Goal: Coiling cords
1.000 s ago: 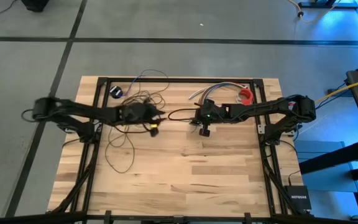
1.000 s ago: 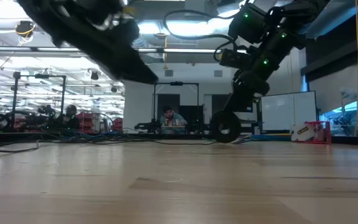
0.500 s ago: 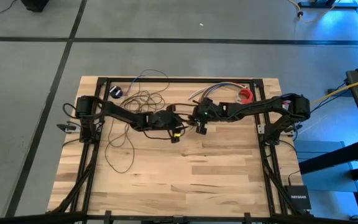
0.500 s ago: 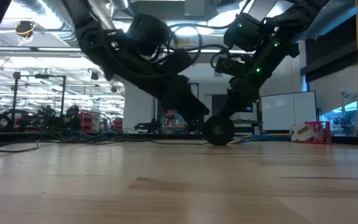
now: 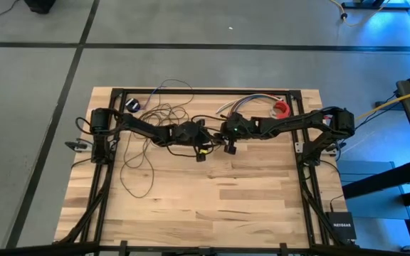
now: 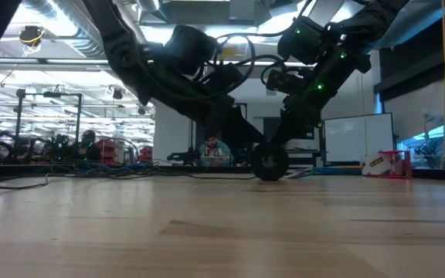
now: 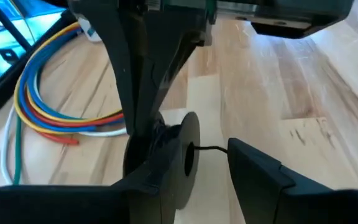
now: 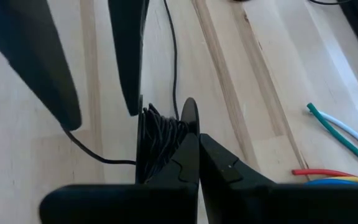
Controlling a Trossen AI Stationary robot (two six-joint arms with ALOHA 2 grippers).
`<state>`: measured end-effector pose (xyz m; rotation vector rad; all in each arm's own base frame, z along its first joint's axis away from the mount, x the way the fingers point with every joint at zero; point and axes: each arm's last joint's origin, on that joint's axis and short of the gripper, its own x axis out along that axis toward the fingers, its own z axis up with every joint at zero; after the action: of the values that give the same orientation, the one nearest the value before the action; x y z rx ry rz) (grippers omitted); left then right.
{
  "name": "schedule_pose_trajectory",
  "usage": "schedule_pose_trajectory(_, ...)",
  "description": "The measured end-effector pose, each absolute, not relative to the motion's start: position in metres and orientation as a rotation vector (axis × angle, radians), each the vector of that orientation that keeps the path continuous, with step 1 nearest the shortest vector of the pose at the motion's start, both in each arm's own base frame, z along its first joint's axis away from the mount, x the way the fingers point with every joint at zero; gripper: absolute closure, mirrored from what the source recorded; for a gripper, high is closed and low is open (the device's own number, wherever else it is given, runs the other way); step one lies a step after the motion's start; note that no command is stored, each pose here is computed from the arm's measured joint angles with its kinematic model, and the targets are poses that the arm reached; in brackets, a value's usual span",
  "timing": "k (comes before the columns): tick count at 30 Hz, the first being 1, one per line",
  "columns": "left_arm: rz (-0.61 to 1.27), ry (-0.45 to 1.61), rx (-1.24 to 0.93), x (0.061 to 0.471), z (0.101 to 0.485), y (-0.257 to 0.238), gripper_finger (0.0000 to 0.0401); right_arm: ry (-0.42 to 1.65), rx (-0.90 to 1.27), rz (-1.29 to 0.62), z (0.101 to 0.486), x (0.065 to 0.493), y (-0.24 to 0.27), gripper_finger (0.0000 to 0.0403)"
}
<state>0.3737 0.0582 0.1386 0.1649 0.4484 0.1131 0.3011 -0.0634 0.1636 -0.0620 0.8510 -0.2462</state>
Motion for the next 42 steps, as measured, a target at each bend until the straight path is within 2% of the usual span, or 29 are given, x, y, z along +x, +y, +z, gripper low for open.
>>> schedule_pose_trajectory(5,0.12,0.448,0.175,0.375,0.132,0.063,0.0289,0.837,-0.064,-0.248,0.164,0.302,-0.064,0.04)
schedule_pose_trajectory(12,0.141,0.448,0.153,0.375,0.129,0.069,0.0391,0.826,-0.069,-0.247,0.164,0.303,-0.064,0.04)
schedule_pose_trajectory(21,0.147,0.519,0.136,0.37,0.125,0.077,0.0395,0.816,-0.069,-0.248,0.165,0.303,-0.064,0.04)
schedule_pose_trajectory(26,0.133,0.669,0.144,0.362,0.108,0.075,0.0392,0.812,-0.068,-0.244,0.165,0.304,-0.064,0.04)
schedule_pose_trajectory(31,0.143,0.723,0.128,0.358,0.106,0.078,0.0399,0.804,-0.068,-0.243,0.166,0.304,-0.064,0.04)
schedule_pose_trajectory(35,0.144,0.724,0.127,0.356,0.112,0.077,0.0391,0.798,-0.069,-0.244,0.166,0.305,-0.064,0.04)
schedule_pose_trajectory(39,0.147,0.632,0.141,0.357,0.136,0.074,0.0384,0.798,-0.069,-0.245,0.167,0.305,-0.064,0.04)
schedule_pose_trajectory(42,0.147,0.599,0.14,0.359,0.14,0.074,0.0367,0.795,-0.062,-0.229,0.167,0.305,-0.063,0.04)
